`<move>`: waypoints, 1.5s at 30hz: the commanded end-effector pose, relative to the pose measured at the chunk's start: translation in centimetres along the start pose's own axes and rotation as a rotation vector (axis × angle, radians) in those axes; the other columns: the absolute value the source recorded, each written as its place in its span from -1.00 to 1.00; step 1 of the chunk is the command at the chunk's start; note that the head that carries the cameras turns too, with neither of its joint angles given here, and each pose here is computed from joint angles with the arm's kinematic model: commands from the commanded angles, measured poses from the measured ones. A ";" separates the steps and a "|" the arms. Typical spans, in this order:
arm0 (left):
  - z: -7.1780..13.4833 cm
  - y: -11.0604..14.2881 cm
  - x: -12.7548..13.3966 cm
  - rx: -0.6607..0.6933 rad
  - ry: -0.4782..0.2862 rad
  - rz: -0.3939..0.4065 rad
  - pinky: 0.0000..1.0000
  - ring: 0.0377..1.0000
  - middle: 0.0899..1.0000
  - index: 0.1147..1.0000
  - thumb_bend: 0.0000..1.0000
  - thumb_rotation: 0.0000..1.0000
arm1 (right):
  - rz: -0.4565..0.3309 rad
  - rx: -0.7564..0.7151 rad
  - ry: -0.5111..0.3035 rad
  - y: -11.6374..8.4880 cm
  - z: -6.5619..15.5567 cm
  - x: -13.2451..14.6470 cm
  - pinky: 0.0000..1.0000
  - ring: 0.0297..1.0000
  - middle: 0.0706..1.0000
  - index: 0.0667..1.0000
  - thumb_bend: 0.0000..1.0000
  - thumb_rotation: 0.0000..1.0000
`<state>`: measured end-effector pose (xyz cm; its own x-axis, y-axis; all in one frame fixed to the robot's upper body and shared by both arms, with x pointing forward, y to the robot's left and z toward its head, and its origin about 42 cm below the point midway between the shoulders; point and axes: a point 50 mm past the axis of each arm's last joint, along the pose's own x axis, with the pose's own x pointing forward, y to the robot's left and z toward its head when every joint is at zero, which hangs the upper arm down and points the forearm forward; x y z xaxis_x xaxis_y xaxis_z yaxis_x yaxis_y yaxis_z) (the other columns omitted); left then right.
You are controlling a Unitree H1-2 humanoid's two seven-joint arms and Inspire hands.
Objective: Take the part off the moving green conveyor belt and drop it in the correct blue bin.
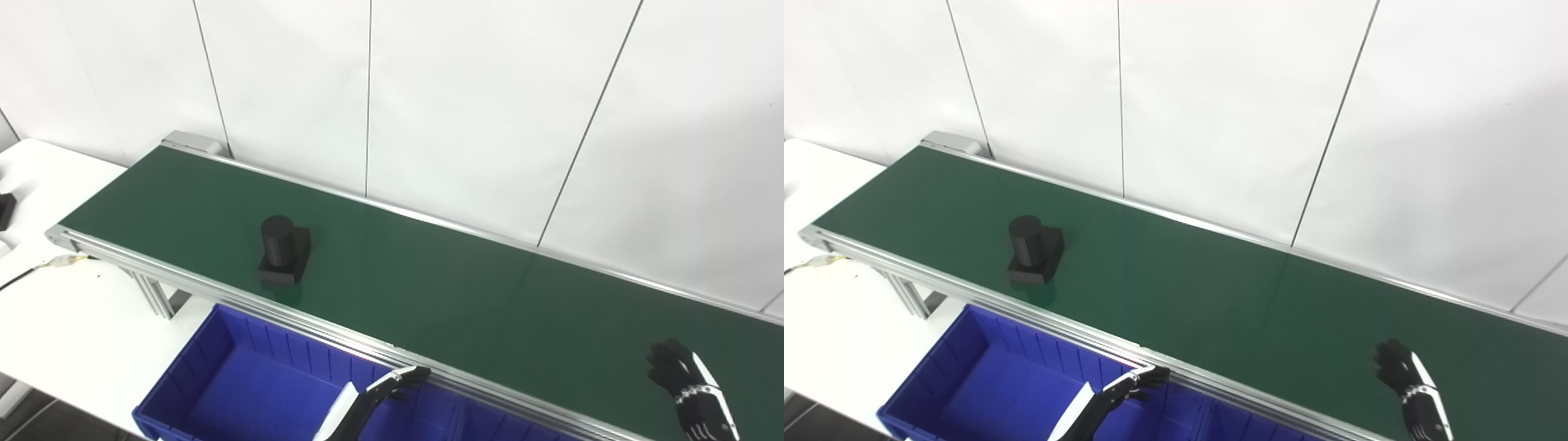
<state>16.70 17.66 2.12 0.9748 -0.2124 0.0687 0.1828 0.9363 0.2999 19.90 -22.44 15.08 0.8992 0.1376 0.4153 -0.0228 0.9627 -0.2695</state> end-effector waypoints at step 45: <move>1.2 3.1 -0.9 0.086 -0.107 0.078 0.30 0.43 0.49 0.43 0.87 -0.23 | 0.153 -0.127 -0.004 -0.8 2.1 9.7 0.62 0.67 0.71 0.76 0.64 -0.37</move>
<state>15.98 20.15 3.66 0.9741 -0.1739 0.1443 0.1103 0.9233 0.3678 27.30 -21.51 19.46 0.9097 0.2662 0.3189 -0.1143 0.8984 -0.4240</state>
